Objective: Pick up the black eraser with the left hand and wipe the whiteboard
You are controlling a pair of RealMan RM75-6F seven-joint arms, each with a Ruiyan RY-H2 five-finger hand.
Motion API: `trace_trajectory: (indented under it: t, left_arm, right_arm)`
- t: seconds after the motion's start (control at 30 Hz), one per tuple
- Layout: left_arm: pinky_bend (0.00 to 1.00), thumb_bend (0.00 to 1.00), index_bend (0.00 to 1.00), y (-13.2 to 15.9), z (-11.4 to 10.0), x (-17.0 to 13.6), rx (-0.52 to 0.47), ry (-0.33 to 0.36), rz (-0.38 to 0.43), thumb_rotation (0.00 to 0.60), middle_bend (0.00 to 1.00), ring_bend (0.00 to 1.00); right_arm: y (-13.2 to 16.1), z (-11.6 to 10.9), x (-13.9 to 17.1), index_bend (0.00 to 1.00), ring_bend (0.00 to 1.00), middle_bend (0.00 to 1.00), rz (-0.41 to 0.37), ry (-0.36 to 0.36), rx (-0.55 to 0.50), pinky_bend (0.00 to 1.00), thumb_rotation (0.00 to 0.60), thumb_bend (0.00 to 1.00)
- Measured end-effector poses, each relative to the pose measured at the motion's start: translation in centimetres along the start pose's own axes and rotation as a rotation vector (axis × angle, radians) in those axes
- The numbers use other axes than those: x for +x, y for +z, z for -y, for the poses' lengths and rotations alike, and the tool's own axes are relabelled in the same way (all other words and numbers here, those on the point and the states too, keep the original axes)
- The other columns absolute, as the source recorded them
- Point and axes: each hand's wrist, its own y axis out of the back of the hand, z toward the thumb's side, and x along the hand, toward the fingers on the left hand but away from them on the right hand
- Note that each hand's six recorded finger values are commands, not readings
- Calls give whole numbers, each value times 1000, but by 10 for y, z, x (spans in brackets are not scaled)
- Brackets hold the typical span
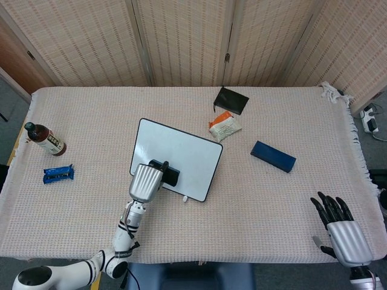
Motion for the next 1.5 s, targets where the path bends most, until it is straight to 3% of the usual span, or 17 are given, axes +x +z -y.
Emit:
trace_trajectory:
  t: [0.37, 0.9, 1.33, 1.43, 1.5]
  left_arm:
    - [1000, 227, 611, 4, 17, 11, 33, -38, -15, 600, 1000, 877]
    - [1000, 221, 355, 16, 21, 13, 16, -31, 11, 600, 1000, 878]
    - [1000, 209, 275, 13, 20, 5, -6, -53, 11, 600, 1000, 878]
    - [1000, 195, 208, 8, 16, -2, -18, -68, 4, 600, 1000, 860]
    - [999, 186, 160, 1, 11, -9, -22, -80, -4, 600, 991, 796]
  right_arm:
    - [-3, -3, 0, 0, 0, 0, 8, -8, -9, 0, 600, 295]
    - [-4, -8, 3, 0, 0, 0, 4, -22, -21, 0, 600, 295]
    - [-6, -10, 4, 0, 0, 0, 9, -33, -18, 0, 600, 294]
    - [-5, -10, 5, 0, 0, 0, 8, -34, -16, 0, 600, 295]
    - [-5, -10, 5, 0, 0, 0, 4, -35, -15, 0, 600, 295]
